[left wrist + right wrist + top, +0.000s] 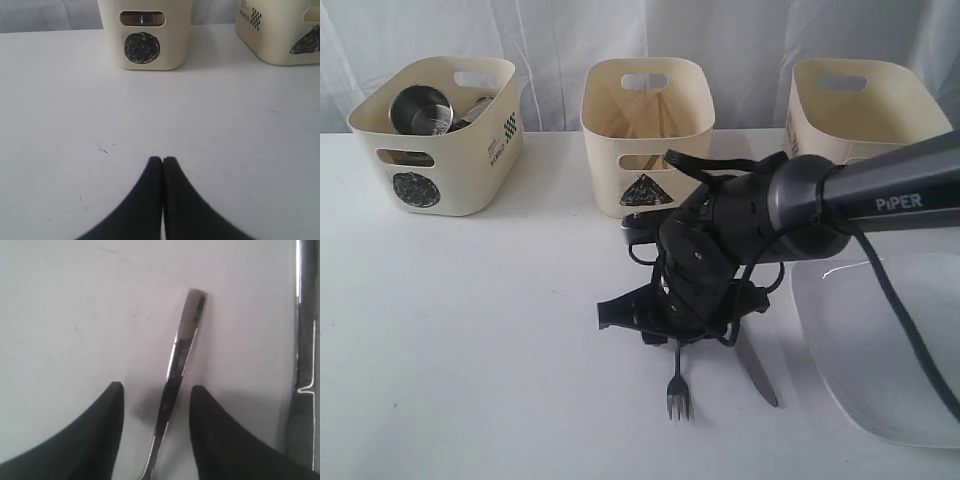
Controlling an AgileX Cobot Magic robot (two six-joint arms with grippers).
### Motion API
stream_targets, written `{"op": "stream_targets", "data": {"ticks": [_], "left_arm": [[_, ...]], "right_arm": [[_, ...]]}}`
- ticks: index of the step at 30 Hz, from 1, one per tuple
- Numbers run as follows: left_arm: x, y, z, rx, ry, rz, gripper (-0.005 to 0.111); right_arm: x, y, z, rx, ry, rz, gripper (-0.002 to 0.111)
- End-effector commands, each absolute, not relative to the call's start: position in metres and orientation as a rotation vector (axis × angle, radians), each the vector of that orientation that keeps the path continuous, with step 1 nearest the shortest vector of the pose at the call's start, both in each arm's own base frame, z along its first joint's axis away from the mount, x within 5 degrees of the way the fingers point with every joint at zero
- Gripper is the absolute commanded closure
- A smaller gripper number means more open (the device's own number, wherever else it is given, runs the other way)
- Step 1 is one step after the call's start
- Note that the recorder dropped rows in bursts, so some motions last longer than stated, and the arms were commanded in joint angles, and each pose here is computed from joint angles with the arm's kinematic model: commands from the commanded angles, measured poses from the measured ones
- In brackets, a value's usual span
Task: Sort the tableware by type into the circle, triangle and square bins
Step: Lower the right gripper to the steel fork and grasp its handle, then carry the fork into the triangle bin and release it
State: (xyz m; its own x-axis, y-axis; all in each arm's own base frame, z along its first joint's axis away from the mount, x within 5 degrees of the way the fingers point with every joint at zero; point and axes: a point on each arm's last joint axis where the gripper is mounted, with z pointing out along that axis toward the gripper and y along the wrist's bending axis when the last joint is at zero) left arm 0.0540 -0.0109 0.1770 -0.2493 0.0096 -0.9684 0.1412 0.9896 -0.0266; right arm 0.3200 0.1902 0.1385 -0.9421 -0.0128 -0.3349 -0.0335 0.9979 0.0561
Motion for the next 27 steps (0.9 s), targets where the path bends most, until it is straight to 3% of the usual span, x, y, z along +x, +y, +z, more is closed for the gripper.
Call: {"op": "stream_targets", "data": {"ticks": [1, 6, 10, 11, 15, 20, 25, 27], "left_arm": [[0.054, -0.011, 0.176, 0.110, 1.815, -0.132, 0.107], [0.054, -0.011, 0.176, 0.110, 1.815, -0.132, 0.107], [0.054, -0.011, 0.176, 0.110, 1.815, -0.132, 0.107], [0.054, -0.011, 0.176, 0.110, 1.815, -0.132, 0.107], [0.054, -0.011, 0.176, 0.110, 1.815, -0.132, 0.107], [0.054, -0.011, 0.176, 0.110, 1.815, -0.132, 0.107], [0.054, -0.011, 0.176, 0.110, 1.815, -0.132, 0.107], [0.054, -0.011, 0.176, 0.110, 1.815, -0.132, 0.107]], "right_arm": [[0.319, 0.191, 0.123, -0.023, 2.839, 0.063, 0.068], [0.315, 0.191, 0.110, 0.020, 2.897, 0.050, 0.073], [0.314, 0.193, 0.113, -0.034, 2.891, 0.043, 0.104], [0.314, 0.193, 0.116, -0.036, 2.880, 0.053, 0.108], [0.318, 0.193, 0.138, -0.095, 2.788, 0.088, 0.108], [0.324, 0.188, 0.191, -0.241, 2.534, 0.098, 0.108], [0.339, 0.167, 0.236, -0.065, 2.303, 0.218, 0.108], [0.353, 0.136, 0.252, 0.207, 2.206, 0.283, 0.108]]}}
